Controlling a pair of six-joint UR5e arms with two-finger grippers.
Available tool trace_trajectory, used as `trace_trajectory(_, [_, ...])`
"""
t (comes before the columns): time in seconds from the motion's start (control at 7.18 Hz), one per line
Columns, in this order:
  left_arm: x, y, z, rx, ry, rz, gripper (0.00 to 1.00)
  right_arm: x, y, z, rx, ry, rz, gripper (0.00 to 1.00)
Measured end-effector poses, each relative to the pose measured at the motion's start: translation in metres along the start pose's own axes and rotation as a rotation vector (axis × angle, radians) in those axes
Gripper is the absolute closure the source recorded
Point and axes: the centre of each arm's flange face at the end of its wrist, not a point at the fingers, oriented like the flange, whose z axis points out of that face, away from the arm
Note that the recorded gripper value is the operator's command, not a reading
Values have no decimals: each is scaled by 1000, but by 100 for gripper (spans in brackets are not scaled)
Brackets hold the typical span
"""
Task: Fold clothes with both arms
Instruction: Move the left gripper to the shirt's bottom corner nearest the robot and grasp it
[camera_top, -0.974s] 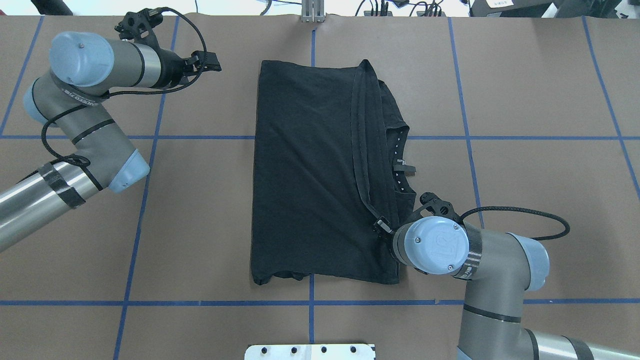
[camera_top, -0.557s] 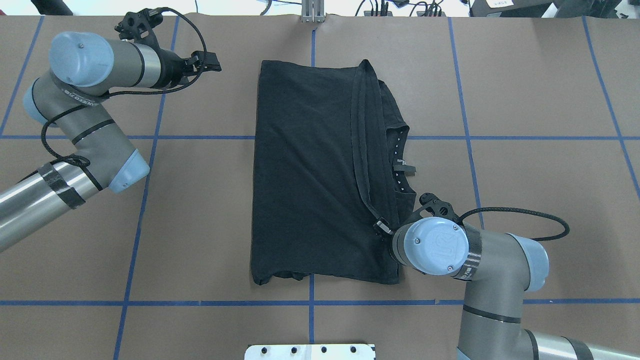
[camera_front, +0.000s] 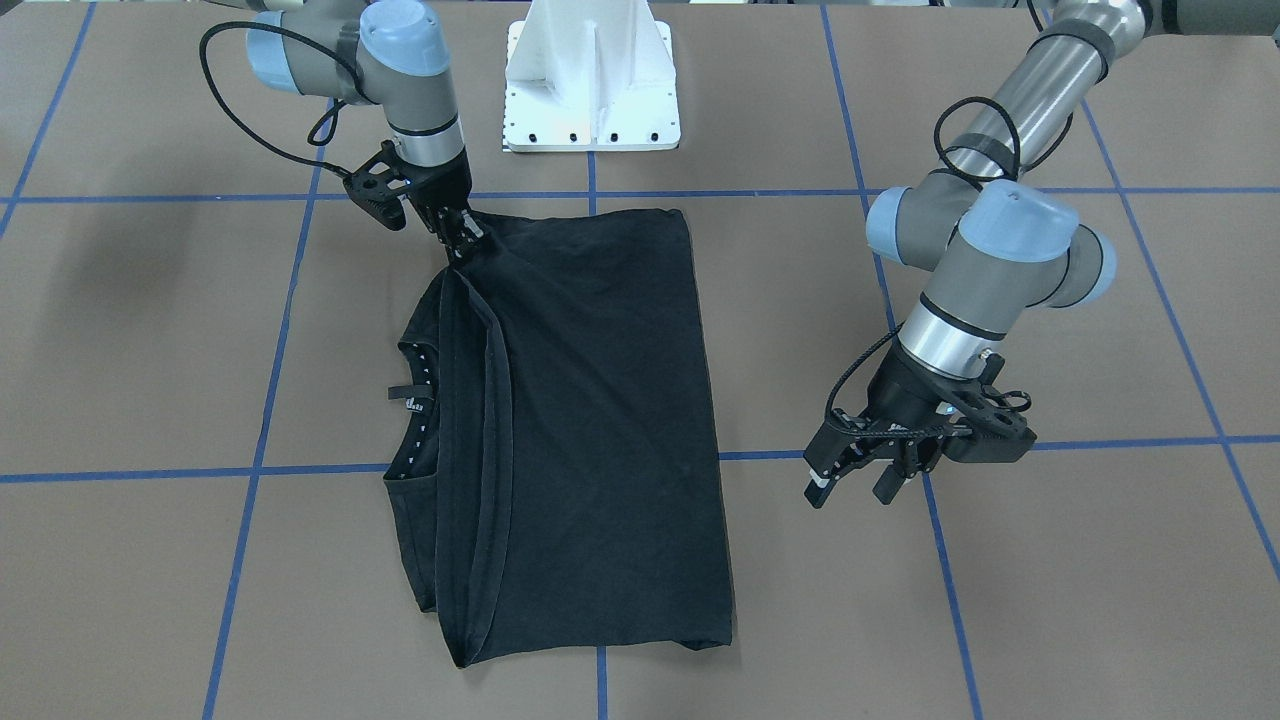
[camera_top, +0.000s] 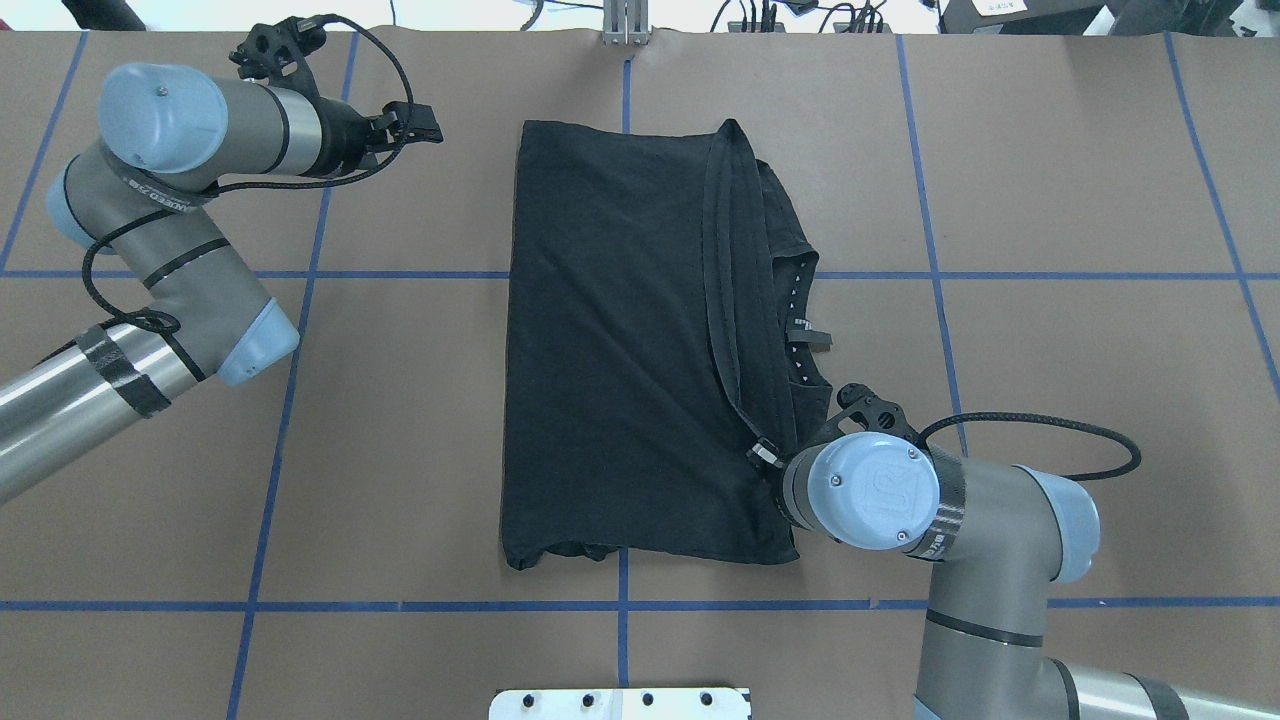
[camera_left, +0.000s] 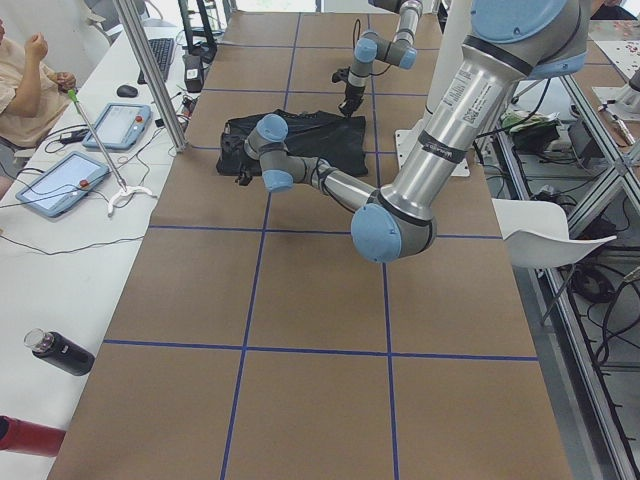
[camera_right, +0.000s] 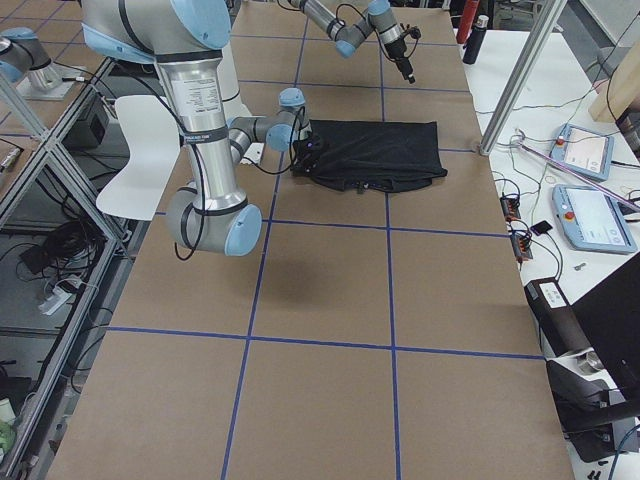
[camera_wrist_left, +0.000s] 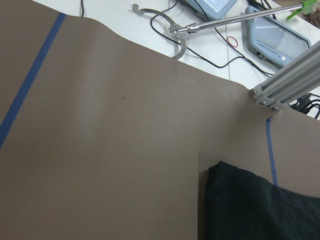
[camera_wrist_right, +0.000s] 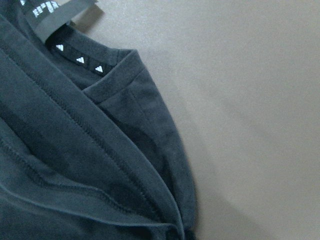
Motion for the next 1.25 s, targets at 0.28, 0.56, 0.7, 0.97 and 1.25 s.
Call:
trace_trajectory(0.28, [8, 5, -13, -7, 31, -56, 0, -1, 0, -11, -12, -12, 0, 100])
trace_trajectory(0.56, [13, 53, -68, -73, 119, -137, 0, 2, -2, -19, -19, -18, 0, 100])
trace_trajectory(0.7, [13, 87, -95, -120, 151, -204, 0, 7, -5, -24, -22, -21, 0, 100])
trace_trajectory(0.97, [19, 159, -119, -232, 171, -312, 2, 13, -8, -28, -23, -21, -1, 100])
trace_trajectory(1.25, [23, 218, -119, -289, 156, -399, 0, 14, -9, -28, -23, -19, -2, 100])
